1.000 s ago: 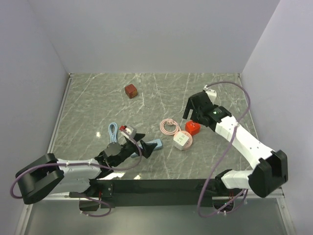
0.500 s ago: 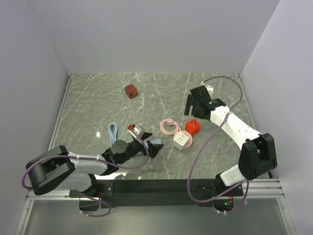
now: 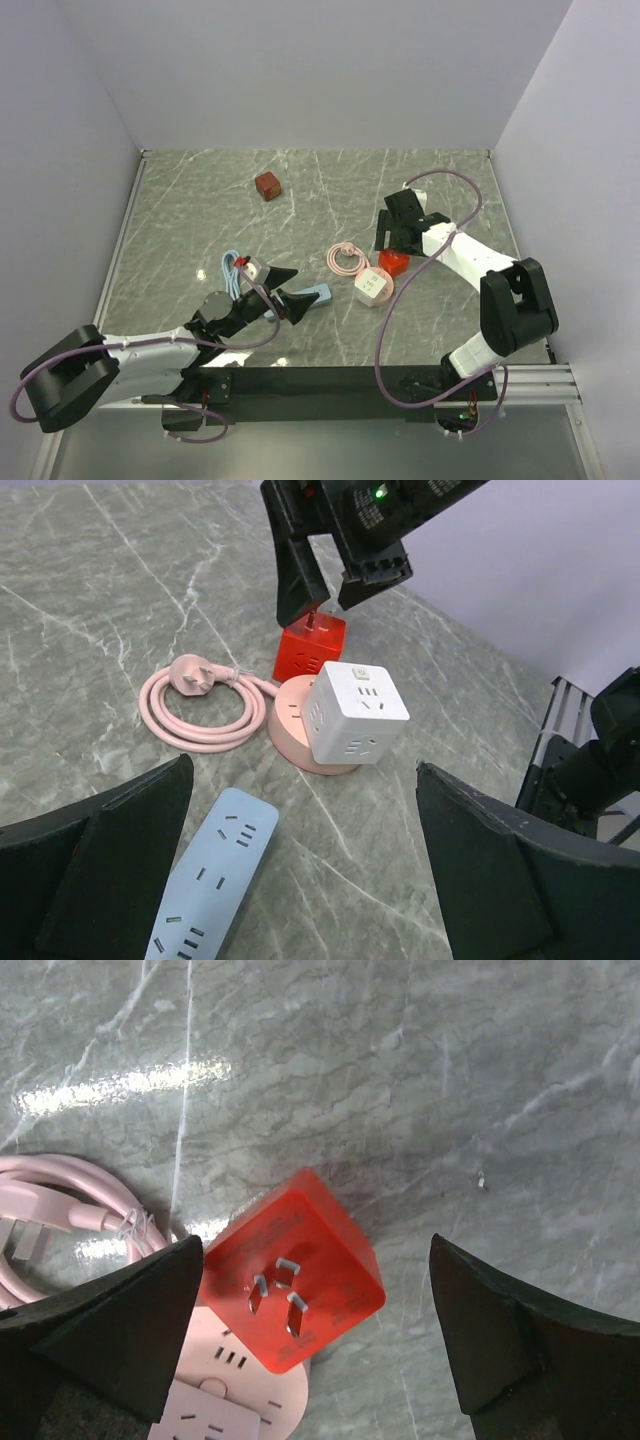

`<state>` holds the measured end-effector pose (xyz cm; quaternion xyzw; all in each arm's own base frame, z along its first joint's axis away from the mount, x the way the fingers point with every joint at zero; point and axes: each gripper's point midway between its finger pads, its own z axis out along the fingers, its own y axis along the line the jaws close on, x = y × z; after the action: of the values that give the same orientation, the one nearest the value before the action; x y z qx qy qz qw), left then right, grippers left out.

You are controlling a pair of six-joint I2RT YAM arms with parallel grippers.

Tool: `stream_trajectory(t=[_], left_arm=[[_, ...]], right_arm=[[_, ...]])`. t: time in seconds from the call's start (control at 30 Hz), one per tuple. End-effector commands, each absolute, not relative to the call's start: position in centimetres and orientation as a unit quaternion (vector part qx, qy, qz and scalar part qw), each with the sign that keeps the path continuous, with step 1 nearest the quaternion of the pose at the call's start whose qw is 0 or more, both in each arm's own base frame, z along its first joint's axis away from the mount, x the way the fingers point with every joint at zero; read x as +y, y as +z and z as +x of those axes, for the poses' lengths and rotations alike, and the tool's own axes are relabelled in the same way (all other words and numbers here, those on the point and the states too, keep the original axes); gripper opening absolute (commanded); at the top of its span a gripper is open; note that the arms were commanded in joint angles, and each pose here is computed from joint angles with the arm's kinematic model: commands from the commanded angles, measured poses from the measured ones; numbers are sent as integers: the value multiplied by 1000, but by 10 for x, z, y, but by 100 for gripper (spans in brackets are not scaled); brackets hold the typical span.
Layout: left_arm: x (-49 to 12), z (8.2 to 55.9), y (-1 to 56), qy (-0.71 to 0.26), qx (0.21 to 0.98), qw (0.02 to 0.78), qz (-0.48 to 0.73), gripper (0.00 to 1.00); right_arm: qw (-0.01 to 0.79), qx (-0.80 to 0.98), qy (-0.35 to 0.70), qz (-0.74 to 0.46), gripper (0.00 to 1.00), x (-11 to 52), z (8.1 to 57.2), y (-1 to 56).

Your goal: Insert the plug

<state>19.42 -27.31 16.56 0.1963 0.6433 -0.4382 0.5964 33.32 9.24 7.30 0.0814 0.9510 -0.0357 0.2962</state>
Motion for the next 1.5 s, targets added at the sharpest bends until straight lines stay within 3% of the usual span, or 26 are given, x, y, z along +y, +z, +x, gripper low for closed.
stream_trajectory(t=[0.0, 0.47, 0.8, 0.97, 1.07, 1.1, 1.17, 1.2, 1.23, 1.47], left_arm=[[-272, 188, 181, -464, 620, 603, 194, 100], [-274, 191, 177, -466, 624, 597, 195, 100], [-273, 191, 174, -466, 626, 594, 195, 99], [-273, 192, 171, -461, 631, 593, 193, 99], [-271, 194, 170, -456, 632, 596, 191, 99], [-271, 195, 171, -455, 631, 599, 189, 99], [-271, 195, 171, -455, 632, 598, 190, 99], [-271, 195, 171, -454, 631, 599, 190, 99], [-271, 195, 171, -454, 631, 599, 190, 100], [-270, 195, 175, -446, 622, 611, 203, 99]], right_arm=[[303, 950, -32, 67, 100, 92, 340, 70], [322, 946, -12, 35, 100, 88, 319, 76], [288, 957, 3, 20, 100, 97, 317, 54], [270, 962, 12, 23, 93, 104, 319, 49], [250, 968, 19, 23, 75, 107, 313, 42], [251, 967, 27, 25, 64, 110, 313, 42], [264, 964, 35, 28, 54, 111, 315, 50], [272, 961, 32, 32, 16, 109, 315, 57], [279, 959, 30, 38, 0, 108, 317, 63], [354, 931, 80, 42, 0, 116, 322, 130]])
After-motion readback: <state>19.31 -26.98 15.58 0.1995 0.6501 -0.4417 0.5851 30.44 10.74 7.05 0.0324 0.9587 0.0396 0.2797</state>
